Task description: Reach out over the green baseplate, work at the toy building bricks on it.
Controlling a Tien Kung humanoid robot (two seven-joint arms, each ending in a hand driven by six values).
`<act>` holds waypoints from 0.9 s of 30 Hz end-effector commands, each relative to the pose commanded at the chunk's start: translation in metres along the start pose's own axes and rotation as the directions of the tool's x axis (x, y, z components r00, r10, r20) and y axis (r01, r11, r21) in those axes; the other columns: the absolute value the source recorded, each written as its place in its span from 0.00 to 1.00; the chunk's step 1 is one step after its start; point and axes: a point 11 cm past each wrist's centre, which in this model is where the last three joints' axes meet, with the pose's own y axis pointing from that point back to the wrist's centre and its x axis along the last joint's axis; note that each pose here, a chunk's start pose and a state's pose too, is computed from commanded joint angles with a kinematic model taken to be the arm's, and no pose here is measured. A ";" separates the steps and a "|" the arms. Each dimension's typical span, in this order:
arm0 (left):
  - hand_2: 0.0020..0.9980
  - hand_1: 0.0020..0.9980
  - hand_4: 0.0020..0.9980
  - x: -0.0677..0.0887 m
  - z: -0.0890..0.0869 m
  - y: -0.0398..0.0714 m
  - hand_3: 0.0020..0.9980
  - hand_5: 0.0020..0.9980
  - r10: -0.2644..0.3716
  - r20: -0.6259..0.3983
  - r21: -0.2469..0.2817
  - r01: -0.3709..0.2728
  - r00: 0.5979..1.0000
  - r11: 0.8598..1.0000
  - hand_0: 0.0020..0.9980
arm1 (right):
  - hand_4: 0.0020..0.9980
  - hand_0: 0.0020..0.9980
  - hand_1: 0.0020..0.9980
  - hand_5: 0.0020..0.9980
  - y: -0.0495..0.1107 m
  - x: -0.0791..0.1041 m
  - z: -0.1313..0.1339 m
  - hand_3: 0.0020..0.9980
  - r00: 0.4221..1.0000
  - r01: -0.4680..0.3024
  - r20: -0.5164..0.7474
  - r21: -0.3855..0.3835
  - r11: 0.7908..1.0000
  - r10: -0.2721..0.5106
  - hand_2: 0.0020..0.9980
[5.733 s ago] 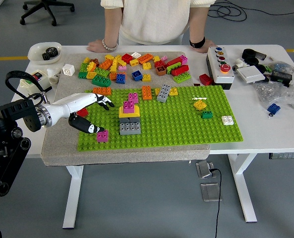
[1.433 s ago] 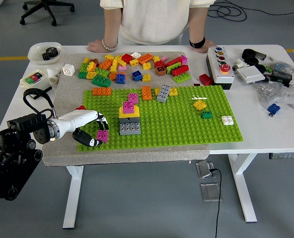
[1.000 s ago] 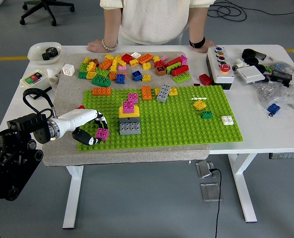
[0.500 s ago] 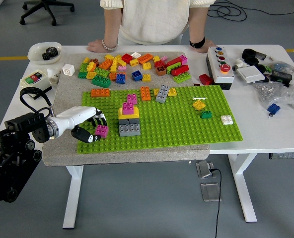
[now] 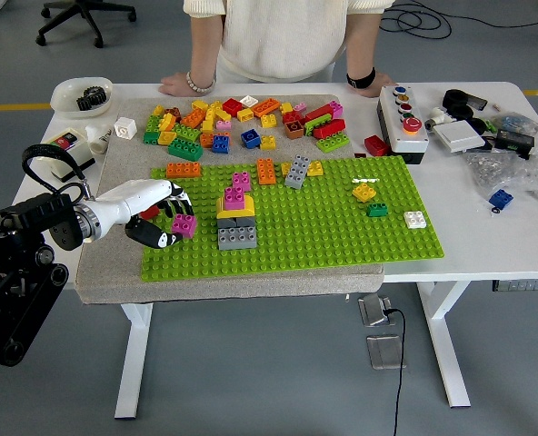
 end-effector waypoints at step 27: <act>0.53 0.57 0.55 -0.002 0.022 0.008 0.54 0.01 -0.010 -0.093 0.006 0.011 0.996 1.000 0.60 | 0.86 0.74 0.65 0.54 0.000 0.002 0.001 0.65 1.000 -0.004 -0.013 -0.002 1.000 0.004 0.69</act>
